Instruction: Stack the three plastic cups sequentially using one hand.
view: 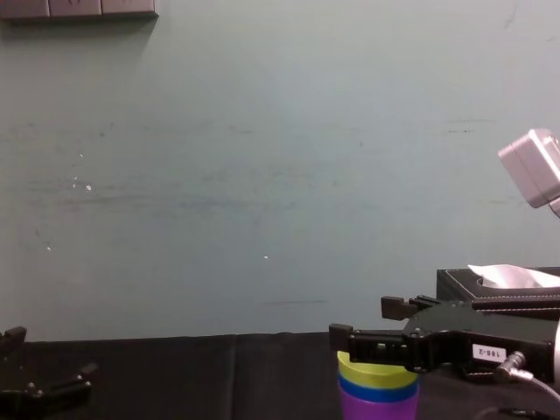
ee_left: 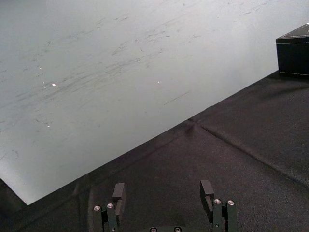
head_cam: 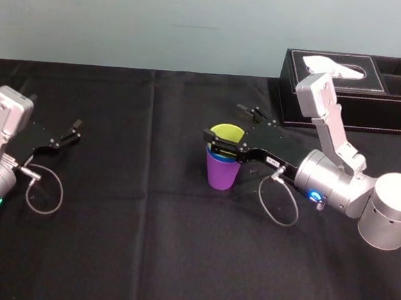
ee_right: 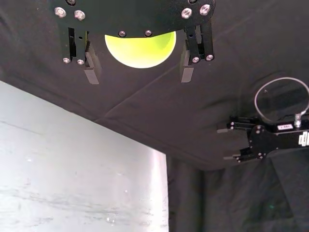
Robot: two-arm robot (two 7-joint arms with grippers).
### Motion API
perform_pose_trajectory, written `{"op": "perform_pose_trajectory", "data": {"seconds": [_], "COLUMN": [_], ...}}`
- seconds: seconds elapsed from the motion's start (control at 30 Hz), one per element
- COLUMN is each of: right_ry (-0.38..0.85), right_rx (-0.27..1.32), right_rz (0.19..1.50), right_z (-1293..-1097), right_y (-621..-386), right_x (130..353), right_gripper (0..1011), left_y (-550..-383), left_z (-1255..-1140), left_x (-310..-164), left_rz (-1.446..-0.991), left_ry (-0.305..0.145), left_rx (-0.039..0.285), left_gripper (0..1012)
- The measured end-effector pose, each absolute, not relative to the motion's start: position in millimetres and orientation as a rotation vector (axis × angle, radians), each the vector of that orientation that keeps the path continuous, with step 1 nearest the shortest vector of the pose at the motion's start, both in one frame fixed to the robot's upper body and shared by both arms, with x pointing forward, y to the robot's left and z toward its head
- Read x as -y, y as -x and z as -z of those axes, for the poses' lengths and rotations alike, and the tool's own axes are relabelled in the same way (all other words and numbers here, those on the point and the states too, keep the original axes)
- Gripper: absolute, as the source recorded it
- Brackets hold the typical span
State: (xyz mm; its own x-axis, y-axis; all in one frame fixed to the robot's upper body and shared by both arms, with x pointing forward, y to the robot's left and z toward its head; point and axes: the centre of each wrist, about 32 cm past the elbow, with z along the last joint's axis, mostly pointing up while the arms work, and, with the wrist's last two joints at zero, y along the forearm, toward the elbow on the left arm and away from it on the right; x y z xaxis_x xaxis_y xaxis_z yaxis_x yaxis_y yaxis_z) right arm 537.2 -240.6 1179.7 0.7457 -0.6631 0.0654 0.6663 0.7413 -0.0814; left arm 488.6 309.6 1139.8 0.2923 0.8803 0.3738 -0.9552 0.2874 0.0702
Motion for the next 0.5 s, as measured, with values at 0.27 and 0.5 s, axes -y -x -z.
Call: {"op": "perform_pose_trajectory", "data": {"seconds": [0.27,0.5], "right_ry": [0.062,0.087], "right_rx": [0.058,0.116], "right_rz": [0.845,1.079], "right_z": [-1181.5,-1181.5], "right_y": [-524,-508], "right_x": [245,241], "right_gripper": [1003,1003], "left_y": [-488.6,-488.6], "left_z": [-1139.8,-1139.8], "left_x": [-309.7,-309.6], "left_rz": [-1.248,-1.248], "left_ry": [-0.304,-0.305], "left_rx": [0.285,0.285], "left_gripper": [1011,1011]}}
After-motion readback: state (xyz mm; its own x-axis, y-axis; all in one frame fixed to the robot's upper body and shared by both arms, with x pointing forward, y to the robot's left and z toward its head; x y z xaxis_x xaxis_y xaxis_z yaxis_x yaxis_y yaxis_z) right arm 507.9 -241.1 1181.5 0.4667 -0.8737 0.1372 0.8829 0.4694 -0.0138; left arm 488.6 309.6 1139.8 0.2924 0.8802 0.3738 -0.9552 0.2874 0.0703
